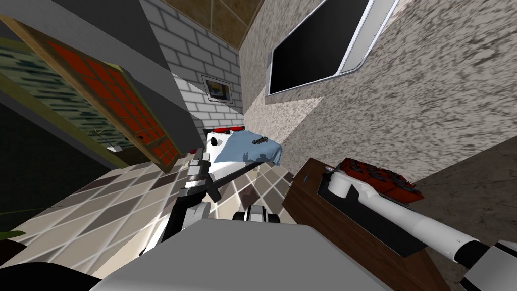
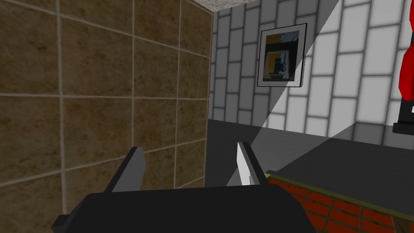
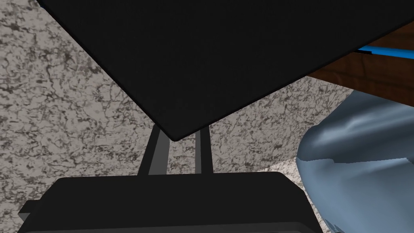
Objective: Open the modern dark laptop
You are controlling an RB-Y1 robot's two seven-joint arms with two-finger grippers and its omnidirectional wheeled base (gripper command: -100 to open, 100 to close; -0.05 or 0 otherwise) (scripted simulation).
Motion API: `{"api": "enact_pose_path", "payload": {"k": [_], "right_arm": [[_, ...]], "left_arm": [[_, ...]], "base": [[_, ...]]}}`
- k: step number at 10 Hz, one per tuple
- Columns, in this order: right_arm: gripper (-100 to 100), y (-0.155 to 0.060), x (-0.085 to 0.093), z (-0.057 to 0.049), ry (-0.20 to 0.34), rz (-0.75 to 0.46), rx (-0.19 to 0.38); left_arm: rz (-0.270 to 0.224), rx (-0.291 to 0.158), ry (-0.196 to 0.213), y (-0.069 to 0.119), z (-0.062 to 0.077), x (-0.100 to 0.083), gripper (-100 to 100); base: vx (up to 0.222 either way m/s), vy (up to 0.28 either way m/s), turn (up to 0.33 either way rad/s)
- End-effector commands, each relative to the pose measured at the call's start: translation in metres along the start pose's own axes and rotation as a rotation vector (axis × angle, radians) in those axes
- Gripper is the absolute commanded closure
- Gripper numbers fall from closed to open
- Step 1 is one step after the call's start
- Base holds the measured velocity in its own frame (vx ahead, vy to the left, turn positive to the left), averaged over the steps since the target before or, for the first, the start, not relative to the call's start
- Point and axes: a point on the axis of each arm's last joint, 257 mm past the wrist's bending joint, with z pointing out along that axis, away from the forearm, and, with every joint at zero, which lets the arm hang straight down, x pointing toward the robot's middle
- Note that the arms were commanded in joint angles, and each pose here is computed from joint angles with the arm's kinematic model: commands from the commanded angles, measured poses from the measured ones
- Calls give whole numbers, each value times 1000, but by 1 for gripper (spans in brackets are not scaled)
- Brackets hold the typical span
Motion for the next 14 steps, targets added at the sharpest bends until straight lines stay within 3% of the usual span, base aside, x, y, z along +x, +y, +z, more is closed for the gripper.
{"api": "enact_pose_path", "payload": {"k": [1, 9, 14], "right_arm": [[100, 13, 4, -6, 23, 4, -47], [100, 46, 18, -29, 104, 0, -190], [100, 68, 28, -50, 155, -30, -288]], "left_arm": [[0, 0, 0, 0, 0, 0, 0], [0, 0, 0, 0, 0, 0, 0], [0, 0, 0, 0, 0, 0, 0]], "base": [[62, -61, -4], [62, -64, -16], [58, -59, -29]]}}
